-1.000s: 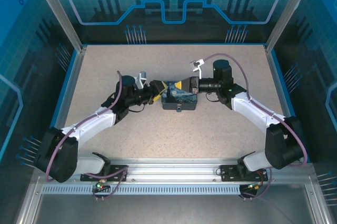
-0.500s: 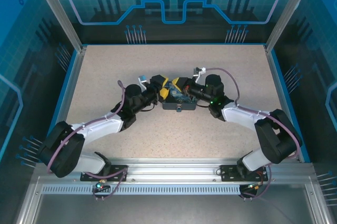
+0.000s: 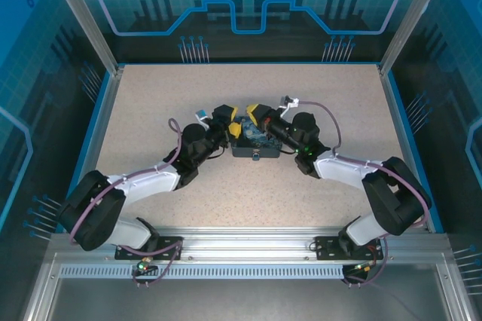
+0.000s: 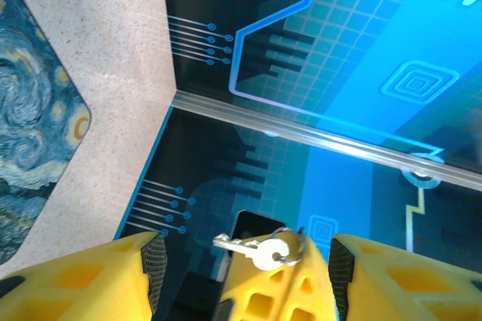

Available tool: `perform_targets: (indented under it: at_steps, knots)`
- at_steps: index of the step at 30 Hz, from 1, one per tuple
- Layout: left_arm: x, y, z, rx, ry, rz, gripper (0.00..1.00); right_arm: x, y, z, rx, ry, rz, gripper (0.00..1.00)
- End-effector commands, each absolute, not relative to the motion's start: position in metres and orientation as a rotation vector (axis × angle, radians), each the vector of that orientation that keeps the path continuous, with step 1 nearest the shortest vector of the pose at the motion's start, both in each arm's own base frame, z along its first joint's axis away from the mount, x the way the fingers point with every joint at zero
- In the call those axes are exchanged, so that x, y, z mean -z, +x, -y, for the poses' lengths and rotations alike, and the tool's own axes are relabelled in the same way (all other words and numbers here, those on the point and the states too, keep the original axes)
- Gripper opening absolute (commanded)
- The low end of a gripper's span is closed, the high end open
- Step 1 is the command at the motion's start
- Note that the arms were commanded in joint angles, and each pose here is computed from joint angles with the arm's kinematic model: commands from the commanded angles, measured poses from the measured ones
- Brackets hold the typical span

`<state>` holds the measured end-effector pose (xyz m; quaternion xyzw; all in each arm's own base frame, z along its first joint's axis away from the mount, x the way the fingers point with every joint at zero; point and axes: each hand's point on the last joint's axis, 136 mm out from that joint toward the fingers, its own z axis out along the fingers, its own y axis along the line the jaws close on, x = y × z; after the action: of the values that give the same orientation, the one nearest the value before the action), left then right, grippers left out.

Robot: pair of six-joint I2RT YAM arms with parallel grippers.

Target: Unlock a padlock with a key

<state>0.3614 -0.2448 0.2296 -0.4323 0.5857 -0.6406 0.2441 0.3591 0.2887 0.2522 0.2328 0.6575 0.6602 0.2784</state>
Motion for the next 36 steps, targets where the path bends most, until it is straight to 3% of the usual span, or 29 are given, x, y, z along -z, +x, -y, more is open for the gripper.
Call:
perform_targets:
  at_steps: [1,16,23,29,34,36]
  knots:
    - [-0.244,0.368,0.251,1.821,-1.203,-1.5,0.6,-0.266,0.358,-0.292,-1.817,0.652,-1.673,0.0]
    - [-0.257,0.378,0.259,1.878,-1.217,-1.409,0.57,-0.255,0.351,-0.309,-1.849,0.675,-1.682,0.0]
    - [-0.258,0.381,0.259,1.884,-1.212,-1.388,0.42,-0.242,0.348,-0.3,-1.81,0.721,-1.695,0.0]
    - [-0.252,0.38,0.255,1.861,-1.221,-1.388,0.37,-0.242,0.346,-0.297,-1.805,0.715,-1.703,0.0]
    - [-0.251,0.38,0.258,1.867,-1.211,-1.393,0.37,-0.248,0.345,-0.3,-1.825,0.68,-1.701,0.0]
    - [-0.251,0.381,0.26,1.88,-1.203,-1.394,0.44,-0.251,0.344,-0.301,-1.834,0.655,-1.703,0.0]
